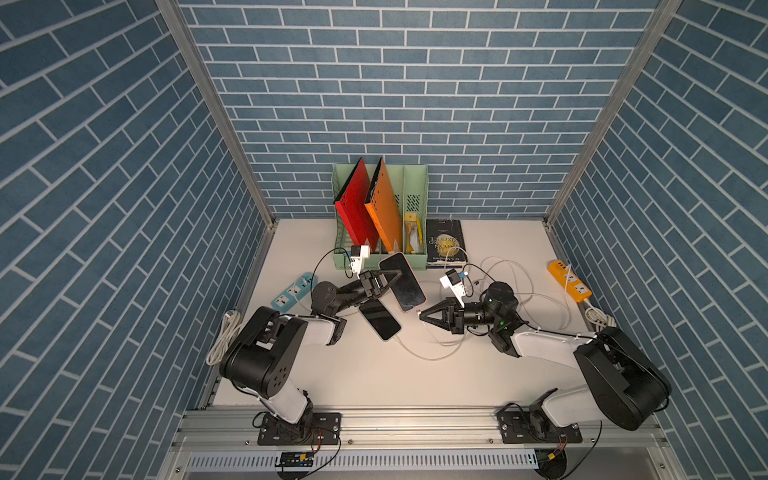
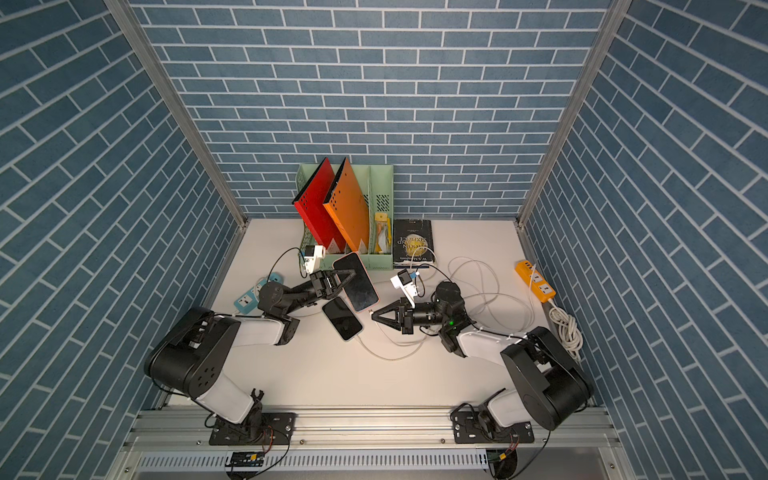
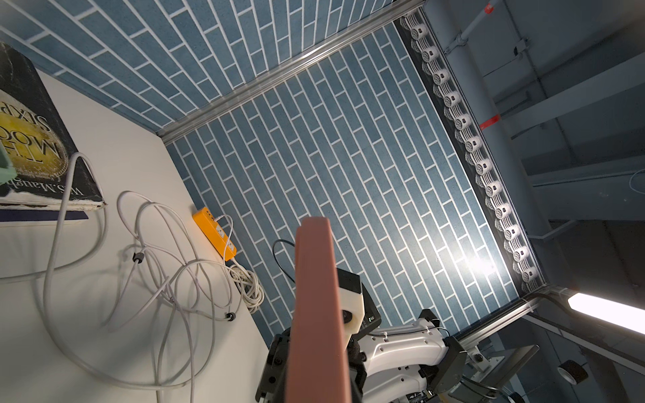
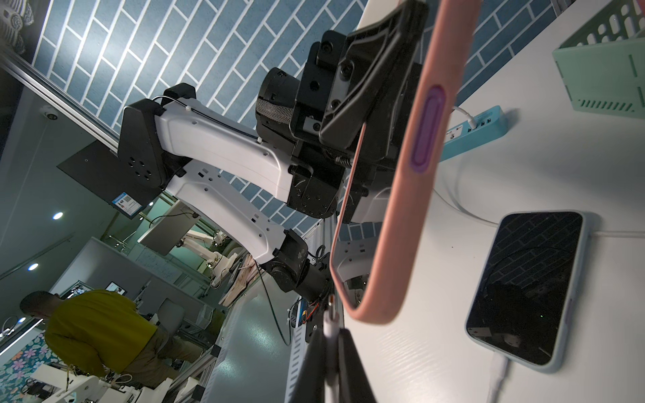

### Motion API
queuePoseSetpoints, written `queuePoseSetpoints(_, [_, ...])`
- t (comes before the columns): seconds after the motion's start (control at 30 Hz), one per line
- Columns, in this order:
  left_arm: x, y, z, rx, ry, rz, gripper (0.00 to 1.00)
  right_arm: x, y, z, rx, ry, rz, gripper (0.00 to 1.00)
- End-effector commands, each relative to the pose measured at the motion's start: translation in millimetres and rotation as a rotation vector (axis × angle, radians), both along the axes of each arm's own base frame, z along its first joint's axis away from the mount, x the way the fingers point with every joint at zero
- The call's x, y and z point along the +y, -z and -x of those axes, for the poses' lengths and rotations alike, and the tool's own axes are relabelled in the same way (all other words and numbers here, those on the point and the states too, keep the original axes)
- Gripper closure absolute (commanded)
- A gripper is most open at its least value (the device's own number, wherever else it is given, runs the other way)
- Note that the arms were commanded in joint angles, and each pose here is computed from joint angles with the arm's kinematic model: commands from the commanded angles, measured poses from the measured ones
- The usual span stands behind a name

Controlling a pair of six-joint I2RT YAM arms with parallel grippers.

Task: Plug the charging cable into the phone
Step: Insert the charging cable into the phone.

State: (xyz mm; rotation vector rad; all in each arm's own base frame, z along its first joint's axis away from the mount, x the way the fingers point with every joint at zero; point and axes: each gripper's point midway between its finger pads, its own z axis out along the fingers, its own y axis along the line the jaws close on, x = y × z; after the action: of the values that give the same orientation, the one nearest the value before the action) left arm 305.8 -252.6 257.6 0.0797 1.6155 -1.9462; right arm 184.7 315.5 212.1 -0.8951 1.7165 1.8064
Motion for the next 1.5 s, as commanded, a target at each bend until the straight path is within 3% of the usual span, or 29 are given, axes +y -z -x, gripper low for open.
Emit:
queuePoseSetpoints(0.0, [10.4,-53.3,24.5,-0.293,0.002,0.108,1.00,4.1,-11.8,-0.4,-0.023,-0.019,-0.025,1.00])
queuePoseSetpoints(1.47, [9.6,-48.9,30.8,-0.295,0.024,0.091,1.00,11.2,-4.7,-14.5,-0.031,0.014,0.030,1.00])
